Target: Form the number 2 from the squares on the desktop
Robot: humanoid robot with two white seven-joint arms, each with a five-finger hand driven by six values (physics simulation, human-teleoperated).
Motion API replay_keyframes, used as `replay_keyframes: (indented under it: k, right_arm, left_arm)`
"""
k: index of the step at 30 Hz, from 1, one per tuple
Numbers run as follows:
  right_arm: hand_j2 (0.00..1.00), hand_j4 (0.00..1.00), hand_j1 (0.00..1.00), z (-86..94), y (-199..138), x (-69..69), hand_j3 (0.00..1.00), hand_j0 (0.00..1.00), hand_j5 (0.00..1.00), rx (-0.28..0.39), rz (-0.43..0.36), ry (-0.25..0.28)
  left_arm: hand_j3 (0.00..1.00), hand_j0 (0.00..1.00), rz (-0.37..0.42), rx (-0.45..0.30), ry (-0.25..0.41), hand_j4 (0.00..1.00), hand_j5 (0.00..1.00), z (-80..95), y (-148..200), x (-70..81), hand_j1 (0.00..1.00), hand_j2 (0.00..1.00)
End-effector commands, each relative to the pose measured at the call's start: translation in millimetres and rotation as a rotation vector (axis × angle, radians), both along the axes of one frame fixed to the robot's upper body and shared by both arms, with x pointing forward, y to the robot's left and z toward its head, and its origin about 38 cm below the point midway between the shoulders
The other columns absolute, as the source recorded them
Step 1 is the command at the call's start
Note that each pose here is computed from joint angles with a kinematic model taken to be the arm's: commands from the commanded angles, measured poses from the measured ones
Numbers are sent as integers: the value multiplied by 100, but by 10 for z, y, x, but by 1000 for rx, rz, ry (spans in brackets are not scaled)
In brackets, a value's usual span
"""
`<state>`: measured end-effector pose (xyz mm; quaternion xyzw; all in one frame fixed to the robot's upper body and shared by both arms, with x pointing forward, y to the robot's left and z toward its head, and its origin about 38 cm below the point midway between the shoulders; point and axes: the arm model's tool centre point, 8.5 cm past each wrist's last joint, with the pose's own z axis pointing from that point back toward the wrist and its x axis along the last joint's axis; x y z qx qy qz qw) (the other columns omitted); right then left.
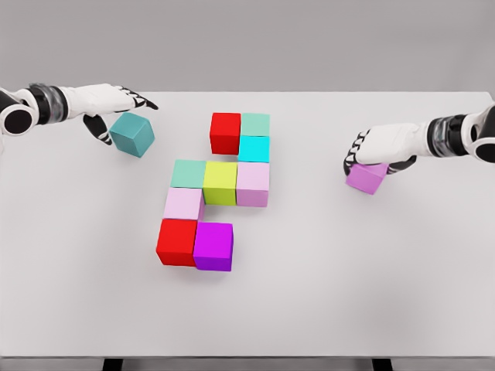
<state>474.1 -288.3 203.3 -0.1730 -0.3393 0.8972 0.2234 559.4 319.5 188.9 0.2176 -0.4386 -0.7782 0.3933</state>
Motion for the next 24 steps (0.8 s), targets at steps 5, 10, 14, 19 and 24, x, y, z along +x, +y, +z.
replay_keyframes:
  k: [5,10,14,19,24]
  right_arm:
    - [56,56,56,249,100,-163,56,56,56,11,73,-55]
    - [56,56,56,382,146,-353,56,56,56,20,130,-70]
    - [56,56,56,407,172,-402,56,56,56,19,148,-75]
    - [56,56,56,431,315,-528,56,56,56,39,203,-74]
    - [56,56,56,419,525,-728,56,56,56,54,289,-73]
  left_arm:
    - [100,100,6,-8,5,100,100,-34,-9,-1,100,100]
    - [100,100,7,-6,7,100,100,-44,-3,-4,100,100]
    - [92,92,5,-3,12,92,92,-70,-10,-12,92,92]
    - [86,86,6,11,14,86,86,-88,-8,-7,86,86]
    - [66,66,4,27,16,66,66,-98,6,-12,66,66]
